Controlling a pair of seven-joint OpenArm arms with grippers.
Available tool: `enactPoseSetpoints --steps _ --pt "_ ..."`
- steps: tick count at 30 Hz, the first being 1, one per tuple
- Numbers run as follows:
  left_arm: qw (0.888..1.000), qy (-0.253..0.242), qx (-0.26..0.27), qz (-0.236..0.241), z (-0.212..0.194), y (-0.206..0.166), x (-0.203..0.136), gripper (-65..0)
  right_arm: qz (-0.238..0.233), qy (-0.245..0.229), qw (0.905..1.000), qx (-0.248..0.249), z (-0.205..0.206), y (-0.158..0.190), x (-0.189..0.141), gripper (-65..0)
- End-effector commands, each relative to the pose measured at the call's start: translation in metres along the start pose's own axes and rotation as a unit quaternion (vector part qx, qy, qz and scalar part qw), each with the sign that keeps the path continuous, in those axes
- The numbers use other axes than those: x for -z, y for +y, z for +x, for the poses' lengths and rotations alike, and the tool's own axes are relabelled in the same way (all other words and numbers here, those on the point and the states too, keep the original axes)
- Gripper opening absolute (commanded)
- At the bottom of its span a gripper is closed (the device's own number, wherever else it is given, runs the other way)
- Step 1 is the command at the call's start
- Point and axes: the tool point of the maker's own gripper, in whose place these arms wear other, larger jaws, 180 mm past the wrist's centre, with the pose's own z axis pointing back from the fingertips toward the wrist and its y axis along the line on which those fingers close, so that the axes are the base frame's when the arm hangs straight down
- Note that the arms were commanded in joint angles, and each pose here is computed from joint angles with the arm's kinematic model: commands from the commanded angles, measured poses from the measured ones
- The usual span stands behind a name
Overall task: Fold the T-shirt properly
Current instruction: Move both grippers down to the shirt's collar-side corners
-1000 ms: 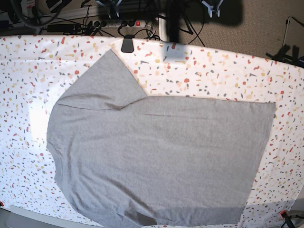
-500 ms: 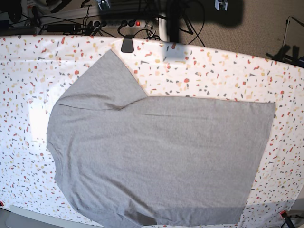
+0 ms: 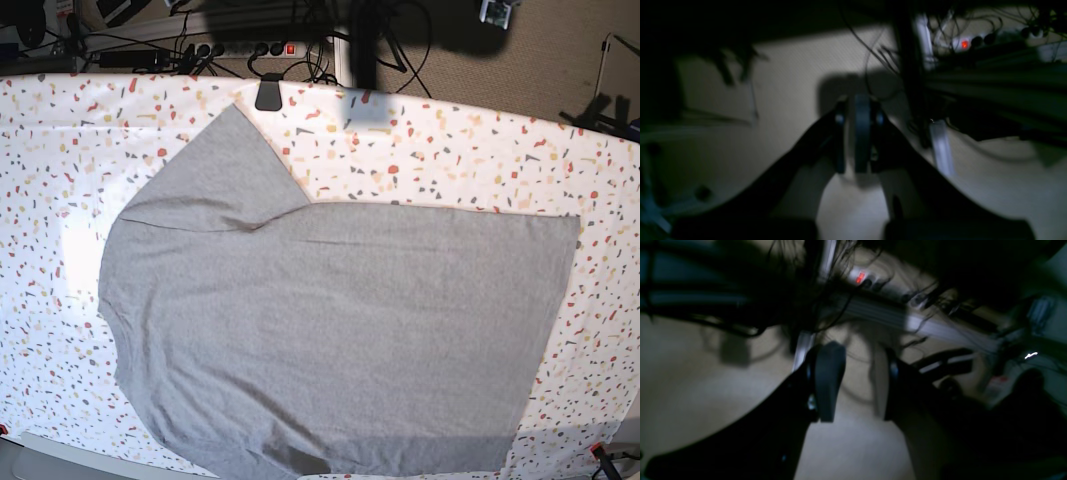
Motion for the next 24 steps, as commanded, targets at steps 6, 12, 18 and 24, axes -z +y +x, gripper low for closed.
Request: enactPoseSetpoints --steps 6,12,18,24 --pt "0.989 -0.091 0.109 0.047 0.075 0.037 -0.035 -60.9 -0.044 -0.095 0.9938 -0.039 0.087 -0.029 -0.056 -45.0" --pt "0.962 -0.137 0.232 0.038 0.130 0.050 -0.052 -57.7 -0.078 -0.170 0.9748 -0.121 0.157 -0.049 -0.093 -45.0" --pt "0.938 -0.168 0.301 0.027 0.164 0.063 -0.042 -47.5 -0.110 -0.139 0.9547 -0.239 0.167 -0.067 -0.097 -45.0" --pt "0.925 -0.188 0.329 0.031 0.193 0.089 -0.010 -47.3 -0.136 -0.101 0.9504 -0.260 0.172 -0.088 -0.093 -45.0"
